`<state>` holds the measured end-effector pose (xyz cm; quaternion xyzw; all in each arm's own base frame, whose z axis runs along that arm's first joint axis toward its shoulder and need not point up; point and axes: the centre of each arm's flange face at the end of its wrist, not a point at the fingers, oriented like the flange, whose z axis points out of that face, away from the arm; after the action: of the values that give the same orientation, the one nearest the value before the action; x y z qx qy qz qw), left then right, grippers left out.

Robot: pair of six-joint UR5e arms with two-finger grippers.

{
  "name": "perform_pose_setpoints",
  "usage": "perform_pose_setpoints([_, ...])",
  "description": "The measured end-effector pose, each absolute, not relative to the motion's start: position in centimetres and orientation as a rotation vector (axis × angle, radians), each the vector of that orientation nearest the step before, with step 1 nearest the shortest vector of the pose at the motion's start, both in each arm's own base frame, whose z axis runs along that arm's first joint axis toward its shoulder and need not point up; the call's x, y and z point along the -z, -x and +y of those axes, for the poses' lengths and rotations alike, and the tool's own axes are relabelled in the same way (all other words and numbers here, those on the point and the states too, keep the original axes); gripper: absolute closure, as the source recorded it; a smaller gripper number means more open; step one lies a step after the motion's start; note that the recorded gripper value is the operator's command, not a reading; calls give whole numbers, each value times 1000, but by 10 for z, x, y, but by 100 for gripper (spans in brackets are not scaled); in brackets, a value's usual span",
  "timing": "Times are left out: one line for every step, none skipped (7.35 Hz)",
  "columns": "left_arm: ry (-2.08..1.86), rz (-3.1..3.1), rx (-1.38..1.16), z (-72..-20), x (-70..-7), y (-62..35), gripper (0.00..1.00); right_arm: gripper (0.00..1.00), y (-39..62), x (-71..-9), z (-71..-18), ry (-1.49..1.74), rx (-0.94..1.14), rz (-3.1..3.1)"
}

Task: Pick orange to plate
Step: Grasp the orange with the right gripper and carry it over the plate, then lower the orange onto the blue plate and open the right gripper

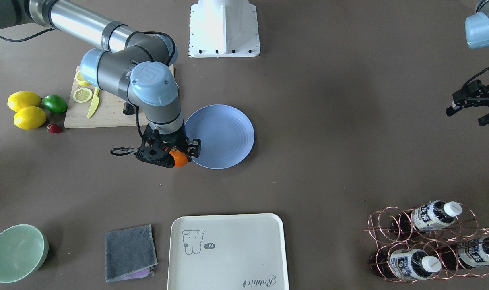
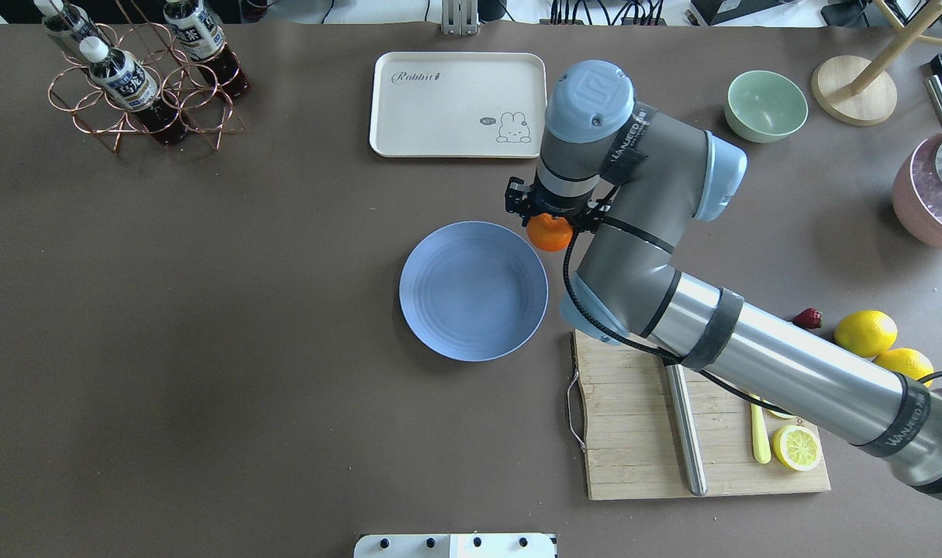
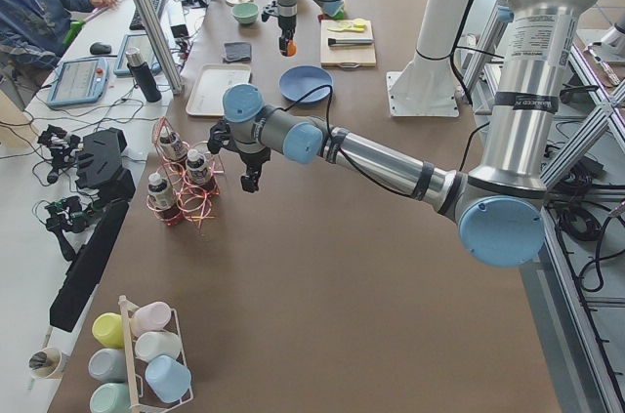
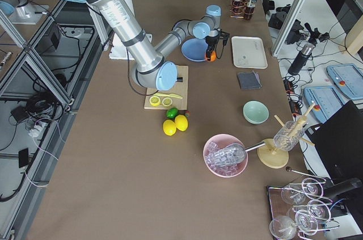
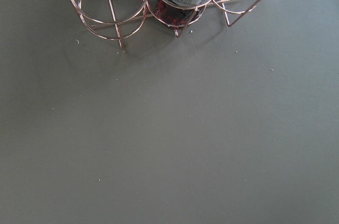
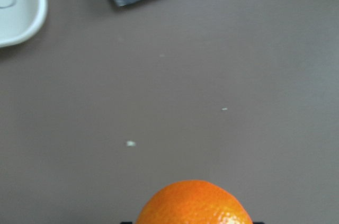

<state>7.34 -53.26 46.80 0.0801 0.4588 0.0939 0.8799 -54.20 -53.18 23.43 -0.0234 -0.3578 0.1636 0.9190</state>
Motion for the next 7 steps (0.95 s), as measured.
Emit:
perform_pose_setpoints([-159, 955, -192, -529, -473, -72, 2, 100, 578, -215, -520, 54, -364, -718])
perform_pose_setpoints([-150, 952, -188, -526, -479, -71, 2, 83, 603, -207, -505, 49, -373, -704])
perform_pose_setpoints([-143, 950, -185, -524, -483, -71, 2, 47, 617, -204, -494, 49, -371, -697])
perform_pose_setpoints([-140, 949, -184, -522, -486, -70, 2, 0, 626, -203, -485, 51, -365, -694])
perform_pose_setpoints([-138, 948, -182, -521, -487, -69, 2, 0, 631, -202, -478, 54, -359, -695])
perform_pose_setpoints([-135, 946, -179, -520, -490, -68, 2, 0, 632, -198, -473, 53, -351, -703])
perform_pose_setpoints([-127, 938, -170, -517, -496, -66, 2, 0, 627, -189, -470, 48, -345, -723])
